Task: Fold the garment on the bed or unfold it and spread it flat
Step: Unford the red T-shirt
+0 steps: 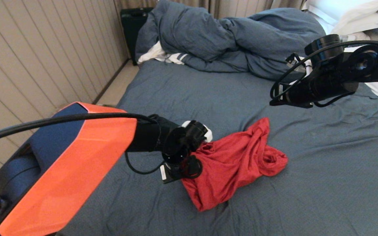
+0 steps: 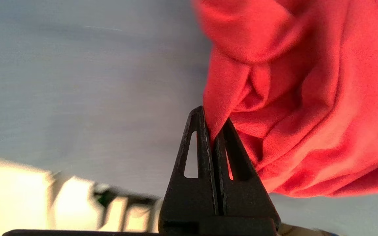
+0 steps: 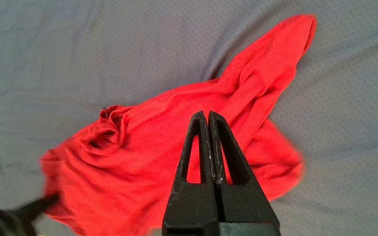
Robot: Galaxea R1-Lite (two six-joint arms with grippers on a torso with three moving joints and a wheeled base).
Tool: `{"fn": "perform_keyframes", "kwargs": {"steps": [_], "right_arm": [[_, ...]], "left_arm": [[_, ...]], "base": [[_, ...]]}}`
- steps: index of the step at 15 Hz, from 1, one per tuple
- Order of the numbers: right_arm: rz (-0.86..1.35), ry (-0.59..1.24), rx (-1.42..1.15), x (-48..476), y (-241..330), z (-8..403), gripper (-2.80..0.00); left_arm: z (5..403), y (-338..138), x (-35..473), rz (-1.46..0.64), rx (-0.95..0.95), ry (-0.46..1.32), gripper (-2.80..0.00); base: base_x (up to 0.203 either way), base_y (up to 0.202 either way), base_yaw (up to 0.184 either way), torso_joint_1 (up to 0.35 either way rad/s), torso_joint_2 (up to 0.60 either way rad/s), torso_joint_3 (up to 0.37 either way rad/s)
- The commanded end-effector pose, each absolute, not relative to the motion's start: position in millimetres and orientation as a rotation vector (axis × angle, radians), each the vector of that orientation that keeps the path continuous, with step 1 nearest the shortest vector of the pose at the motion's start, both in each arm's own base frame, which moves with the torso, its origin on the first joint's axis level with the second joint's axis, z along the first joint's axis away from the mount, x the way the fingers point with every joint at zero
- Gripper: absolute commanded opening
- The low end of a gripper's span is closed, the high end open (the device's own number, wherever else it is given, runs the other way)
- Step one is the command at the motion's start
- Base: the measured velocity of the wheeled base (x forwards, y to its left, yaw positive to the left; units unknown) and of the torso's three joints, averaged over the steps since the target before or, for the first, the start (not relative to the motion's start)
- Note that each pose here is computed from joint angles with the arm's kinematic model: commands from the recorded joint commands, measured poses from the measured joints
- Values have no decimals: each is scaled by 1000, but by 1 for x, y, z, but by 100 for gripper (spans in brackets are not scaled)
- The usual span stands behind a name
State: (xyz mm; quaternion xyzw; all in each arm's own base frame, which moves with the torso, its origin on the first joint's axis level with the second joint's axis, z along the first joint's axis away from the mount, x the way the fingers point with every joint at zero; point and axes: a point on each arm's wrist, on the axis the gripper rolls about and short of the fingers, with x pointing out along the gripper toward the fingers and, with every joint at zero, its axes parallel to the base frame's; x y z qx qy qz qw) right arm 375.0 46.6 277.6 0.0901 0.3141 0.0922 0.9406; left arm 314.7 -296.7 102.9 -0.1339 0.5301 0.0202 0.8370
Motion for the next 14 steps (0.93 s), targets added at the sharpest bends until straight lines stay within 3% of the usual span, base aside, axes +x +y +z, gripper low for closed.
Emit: {"fn": "perform_keyframes", "kwargs": {"steps": [1,10,14], "right_arm": [[189,649,184,376,47,275,-280],[187,657,182,378,47,272,-280],[188,661,183,378,47,272,-280]], "left_arm": [[114,-269,319,89,-300,1123,-280],[130,-150,344,55,-302,1147,-280],[124,-139,342,13,-278,1185,-280]], "base": [[0,0,0,0,0,0],[0,0,0,0,0,0],[0,0,0,0,0,0]]}}
